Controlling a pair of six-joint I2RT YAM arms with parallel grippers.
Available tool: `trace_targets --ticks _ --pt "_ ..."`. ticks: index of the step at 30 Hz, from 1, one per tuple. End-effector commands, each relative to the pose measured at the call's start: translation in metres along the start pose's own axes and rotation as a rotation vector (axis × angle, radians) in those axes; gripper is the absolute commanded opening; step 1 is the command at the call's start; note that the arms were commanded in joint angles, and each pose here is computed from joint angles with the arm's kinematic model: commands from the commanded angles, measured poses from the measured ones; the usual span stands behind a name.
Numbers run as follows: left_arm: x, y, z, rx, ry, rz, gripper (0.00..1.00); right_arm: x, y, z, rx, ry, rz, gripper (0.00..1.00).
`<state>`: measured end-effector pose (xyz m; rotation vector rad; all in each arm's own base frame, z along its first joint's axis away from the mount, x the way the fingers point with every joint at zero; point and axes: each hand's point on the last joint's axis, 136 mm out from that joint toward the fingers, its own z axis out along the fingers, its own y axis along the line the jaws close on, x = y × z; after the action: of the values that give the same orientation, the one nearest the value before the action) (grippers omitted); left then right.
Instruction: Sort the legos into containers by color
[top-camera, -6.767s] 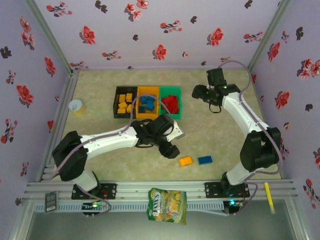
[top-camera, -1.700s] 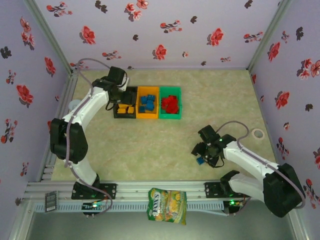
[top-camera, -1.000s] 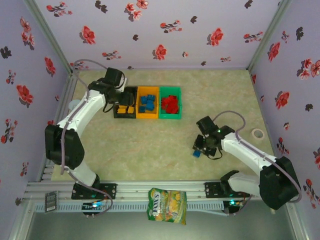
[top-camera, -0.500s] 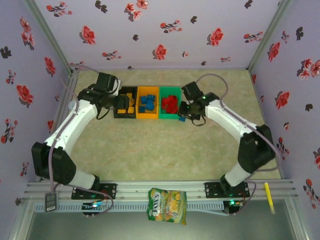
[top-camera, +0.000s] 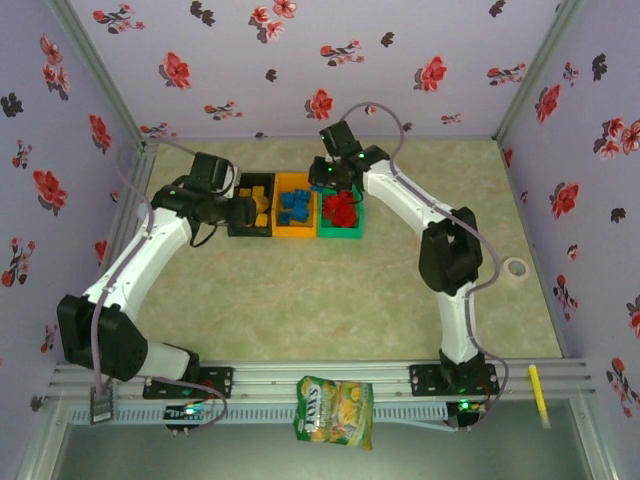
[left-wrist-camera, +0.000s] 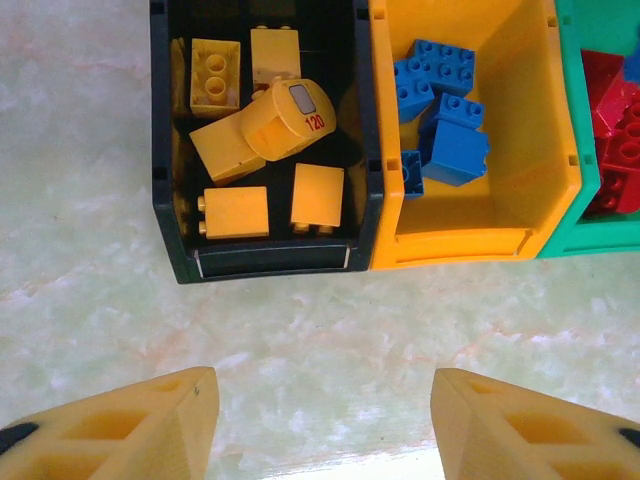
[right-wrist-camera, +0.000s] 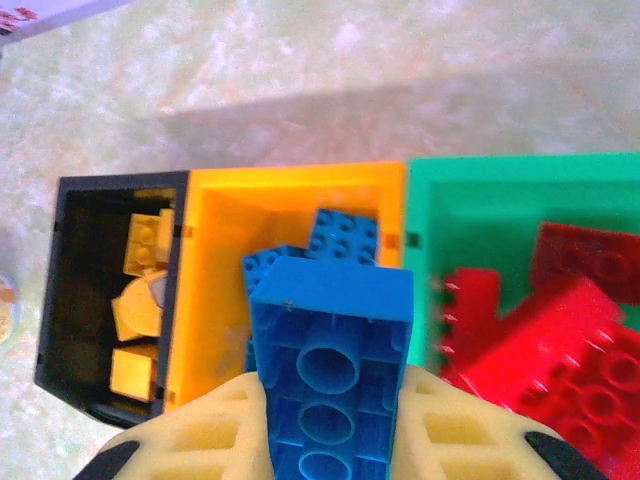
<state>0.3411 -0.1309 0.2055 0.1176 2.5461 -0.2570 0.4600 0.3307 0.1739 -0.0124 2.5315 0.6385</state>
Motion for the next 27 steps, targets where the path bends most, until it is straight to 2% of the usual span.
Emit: trace_targets --ticks 1,9,12,16,19,27 --pt "-0.003 -0.003 -0.011 0.005 -0.014 -0.013 0.59 -0.004 0.026 0.006 -0.057 0.001 -0.041 0.21" --pt "-0.008 -0.004 -0.02 0.015 -0.048 -0.033 0.58 0.003 0.032 0.033 -0.064 0.047 -0.056 0.27" --pt "-0.01 -0.006 -0.022 0.019 -0.057 -0.034 0.58 0.006 0.032 0.038 -0.062 0.063 -0.061 0.36" --pt "-0.012 -0.006 -0.022 0.02 -0.06 -0.034 0.59 0.006 0.03 0.035 -0.047 0.064 -0.072 0.58" --pt "-0.014 -0.006 -0.023 0.019 -0.061 -0.033 0.62 0.003 0.027 0.026 -0.026 0.048 -0.091 0.66" --pt "-0.028 -0.007 -0.028 0.012 -0.09 -0.009 0.71 -0.003 0.017 -0.011 0.036 -0.015 -0.16 0.76"
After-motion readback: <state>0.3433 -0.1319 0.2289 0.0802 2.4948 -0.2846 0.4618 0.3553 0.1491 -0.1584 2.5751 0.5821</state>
